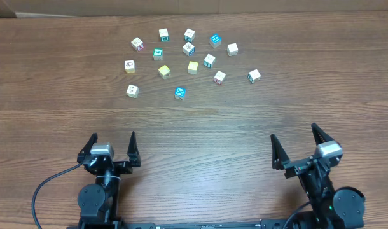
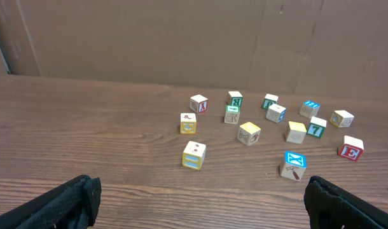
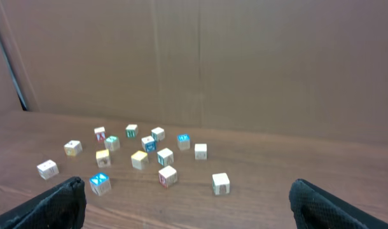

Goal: Form a tower
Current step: 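Raise the right arm and move the right gripper over the blocks, then lower the right gripper onto the blue-faced block and close it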

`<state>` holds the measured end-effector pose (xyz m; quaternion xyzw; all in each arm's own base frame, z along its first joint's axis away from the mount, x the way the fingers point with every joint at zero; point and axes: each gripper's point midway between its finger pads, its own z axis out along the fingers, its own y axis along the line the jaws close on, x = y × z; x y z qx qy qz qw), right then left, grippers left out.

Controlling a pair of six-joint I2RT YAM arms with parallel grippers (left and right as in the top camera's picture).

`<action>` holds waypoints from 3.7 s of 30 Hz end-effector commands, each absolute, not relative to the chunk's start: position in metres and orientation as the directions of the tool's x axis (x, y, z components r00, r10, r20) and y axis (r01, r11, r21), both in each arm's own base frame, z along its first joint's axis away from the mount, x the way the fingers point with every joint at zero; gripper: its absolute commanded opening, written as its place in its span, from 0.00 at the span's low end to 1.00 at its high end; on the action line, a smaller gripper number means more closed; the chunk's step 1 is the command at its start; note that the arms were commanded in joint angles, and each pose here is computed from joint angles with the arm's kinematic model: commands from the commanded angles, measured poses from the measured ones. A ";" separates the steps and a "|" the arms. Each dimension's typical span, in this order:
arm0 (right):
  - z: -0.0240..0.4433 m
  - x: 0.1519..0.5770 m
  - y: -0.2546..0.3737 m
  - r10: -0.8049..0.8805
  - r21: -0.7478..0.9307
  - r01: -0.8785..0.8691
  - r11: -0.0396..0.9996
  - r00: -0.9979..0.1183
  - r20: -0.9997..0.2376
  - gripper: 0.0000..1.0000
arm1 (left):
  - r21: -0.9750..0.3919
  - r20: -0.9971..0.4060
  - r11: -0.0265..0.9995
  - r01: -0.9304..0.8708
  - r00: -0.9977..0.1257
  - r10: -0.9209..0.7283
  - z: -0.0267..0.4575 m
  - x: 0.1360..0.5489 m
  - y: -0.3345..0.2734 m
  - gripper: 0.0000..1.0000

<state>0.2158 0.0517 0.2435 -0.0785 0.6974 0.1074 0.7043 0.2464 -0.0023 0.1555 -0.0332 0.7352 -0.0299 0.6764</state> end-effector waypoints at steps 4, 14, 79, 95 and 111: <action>0.295 0.203 0.050 0.059 0.036 -0.266 0.963 0.077 -0.995 1.00 | -0.061 -0.995 0.998 0.000 -0.075 -0.061 0.156 0.246 -0.003 1.00; 0.355 0.217 0.053 0.047 0.046 -0.267 0.963 -0.003 -0.999 1.00 | -0.061 -0.995 0.998 0.000 -0.075 -0.061 0.156 0.246 -0.003 1.00; 0.220 0.451 0.235 0.030 0.284 -0.095 0.954 -0.913 -0.407 0.70 | -0.061 -0.995 0.998 0.000 -0.075 -0.061 0.156 0.246 -0.003 1.00; 0.107 0.424 0.309 0.037 0.223 -0.010 0.975 -0.978 -0.203 0.70 | -0.061 -0.995 0.998 -0.001 -0.075 -0.061 0.156 0.246 -0.003 1.00; 0.083 0.440 0.317 0.146 0.173 0.101 0.980 -0.951 -0.274 1.00 | -0.061 -0.995 0.998 -0.001 -0.075 -0.061 0.156 0.246 -0.003 1.00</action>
